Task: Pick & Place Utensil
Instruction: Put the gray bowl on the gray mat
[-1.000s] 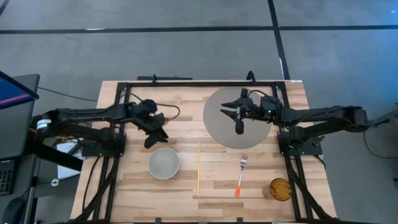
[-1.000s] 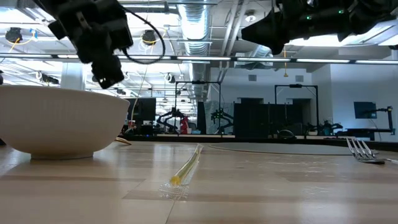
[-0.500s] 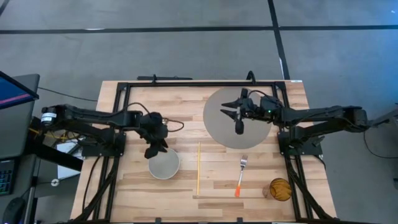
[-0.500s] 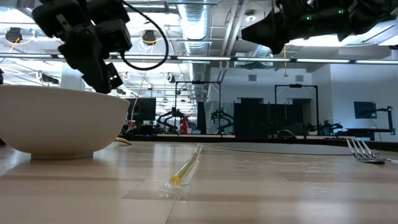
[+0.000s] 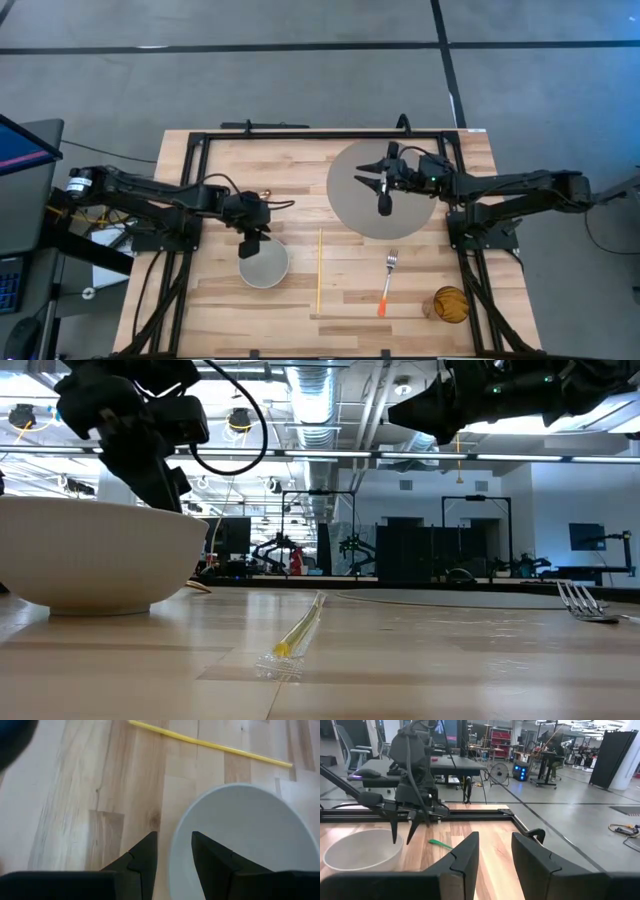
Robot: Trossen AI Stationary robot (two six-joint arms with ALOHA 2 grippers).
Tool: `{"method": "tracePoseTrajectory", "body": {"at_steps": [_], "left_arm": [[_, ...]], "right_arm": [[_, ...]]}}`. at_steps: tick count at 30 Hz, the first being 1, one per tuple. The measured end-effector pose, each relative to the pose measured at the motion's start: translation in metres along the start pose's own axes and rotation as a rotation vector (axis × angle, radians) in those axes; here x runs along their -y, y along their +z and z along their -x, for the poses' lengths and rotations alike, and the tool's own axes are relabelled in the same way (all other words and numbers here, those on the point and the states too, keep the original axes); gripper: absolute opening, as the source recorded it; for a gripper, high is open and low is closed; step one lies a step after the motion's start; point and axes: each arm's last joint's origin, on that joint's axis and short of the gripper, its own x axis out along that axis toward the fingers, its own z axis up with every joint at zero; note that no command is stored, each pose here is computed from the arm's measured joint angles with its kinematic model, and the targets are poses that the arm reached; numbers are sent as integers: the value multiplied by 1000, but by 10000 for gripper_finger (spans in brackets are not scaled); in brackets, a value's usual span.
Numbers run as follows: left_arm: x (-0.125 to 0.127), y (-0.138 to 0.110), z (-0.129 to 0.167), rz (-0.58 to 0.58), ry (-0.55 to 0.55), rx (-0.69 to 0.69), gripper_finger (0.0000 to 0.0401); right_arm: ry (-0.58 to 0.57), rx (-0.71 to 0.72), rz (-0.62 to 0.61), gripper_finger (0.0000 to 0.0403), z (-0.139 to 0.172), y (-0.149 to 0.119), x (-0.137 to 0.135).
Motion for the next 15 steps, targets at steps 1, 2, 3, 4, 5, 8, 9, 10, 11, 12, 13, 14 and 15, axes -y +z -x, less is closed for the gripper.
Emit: {"method": "tracePoseTrajectory", "body": {"at_steps": [1, 2, 3, 4, 5, 8, 9, 10, 11, 12, 13, 14, 15], "left_arm": [[1, 0, 0, -3, -2, -1, 121], [1, 0, 0, -5, -4, -3, 121], [2, -1, -1, -8, -6, -8, 121], [2, -1, -2, -9, -5, -16, 121], [2, -2, -3, -8, -3, -32, 121], [1, -5, -10, -5, 4, -71, 121], [0, -6, -13, -3, 6, -83, 121], [0, -9, -16, -1, 9, -101, 121], [-1, -12, -19, 1, 13, -121, 121], [-2, -15, -22, 4, 16, -141, 121], [-3, -17, -25, 6, 19, -159, 121], [-3, -18, -27, 7, 21, -168, 121], [-3, -18, -28, 7, 21, -172, 120]], "right_arm": [[0, 0, 0, 109, 0, 0, 0], [0, 0, 0, 109, 0, 0, 0], [0, -2, 0, 109, 0, 0, 0], [0, -3, 0, 109, 0, 0, 0], [0, -3, 0, 109, 0, 0, 0], [0, -4, 0, 109, 0, 0, 0], [1, -4, 0, 109, 0, 0, 0], [1, -5, 0, 109, 0, 0, 0], [1, -6, 0, 109, 0, -1, 0], [1, -7, 0, 109, 0, -1, 0], [1, -6, 0, 109, 0, -1, 0], [1, -7, 0, 109, 0, -1, 0], [1, -6, 0, 109, 0, -1, 0]]}}
